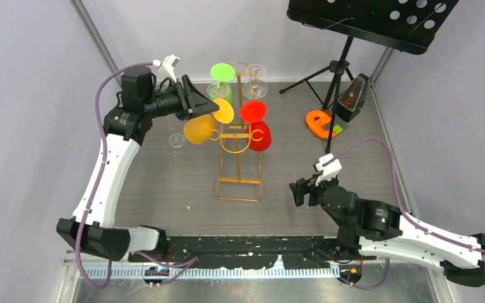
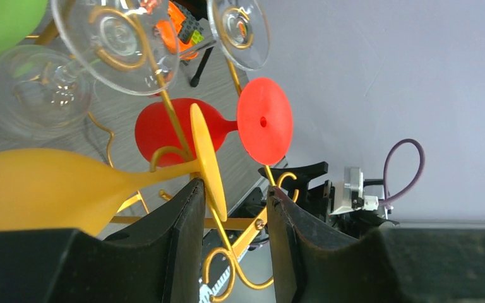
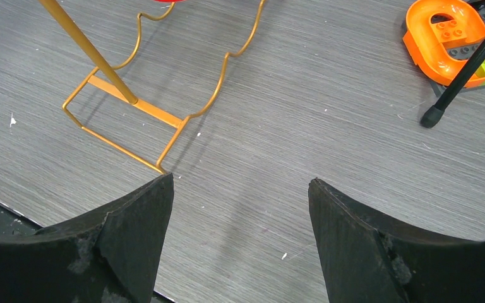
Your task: Take the wine glass off the wine glass rack
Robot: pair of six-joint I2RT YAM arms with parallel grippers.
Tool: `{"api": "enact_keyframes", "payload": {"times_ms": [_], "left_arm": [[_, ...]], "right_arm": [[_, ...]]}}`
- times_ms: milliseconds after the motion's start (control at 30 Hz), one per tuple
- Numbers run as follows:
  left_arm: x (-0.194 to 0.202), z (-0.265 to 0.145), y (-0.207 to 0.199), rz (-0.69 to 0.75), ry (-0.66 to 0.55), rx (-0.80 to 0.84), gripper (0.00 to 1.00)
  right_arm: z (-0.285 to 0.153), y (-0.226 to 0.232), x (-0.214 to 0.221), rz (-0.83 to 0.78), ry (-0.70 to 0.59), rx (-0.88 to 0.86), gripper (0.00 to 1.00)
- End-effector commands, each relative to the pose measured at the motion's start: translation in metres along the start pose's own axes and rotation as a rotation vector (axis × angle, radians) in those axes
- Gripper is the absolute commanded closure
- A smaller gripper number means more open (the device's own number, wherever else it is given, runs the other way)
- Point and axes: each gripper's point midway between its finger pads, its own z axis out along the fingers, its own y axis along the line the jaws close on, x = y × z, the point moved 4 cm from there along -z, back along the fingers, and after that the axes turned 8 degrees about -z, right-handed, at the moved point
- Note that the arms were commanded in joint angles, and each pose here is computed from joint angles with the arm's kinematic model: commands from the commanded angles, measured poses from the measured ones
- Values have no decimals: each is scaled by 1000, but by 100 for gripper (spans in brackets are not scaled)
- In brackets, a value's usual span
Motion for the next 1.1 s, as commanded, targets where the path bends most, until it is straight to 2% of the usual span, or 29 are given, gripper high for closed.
{"api": "enact_keyframes", "payload": {"times_ms": [0,767,900,1067], "left_arm": [[-3,-1,-20,67,-1,52,62],[-1,12,-2,58,23,-14,66],[1,13,2,55,29,-24,71],[1,14,5,56,36,-33,85]], "right_arm": [[1,0,-9,49,-39,11,16],[1,-2,-3,49,-35,15,16],[1,-1,-4,42,-31,16,16],[2,-2,-4,37,-31,21,16]]}}
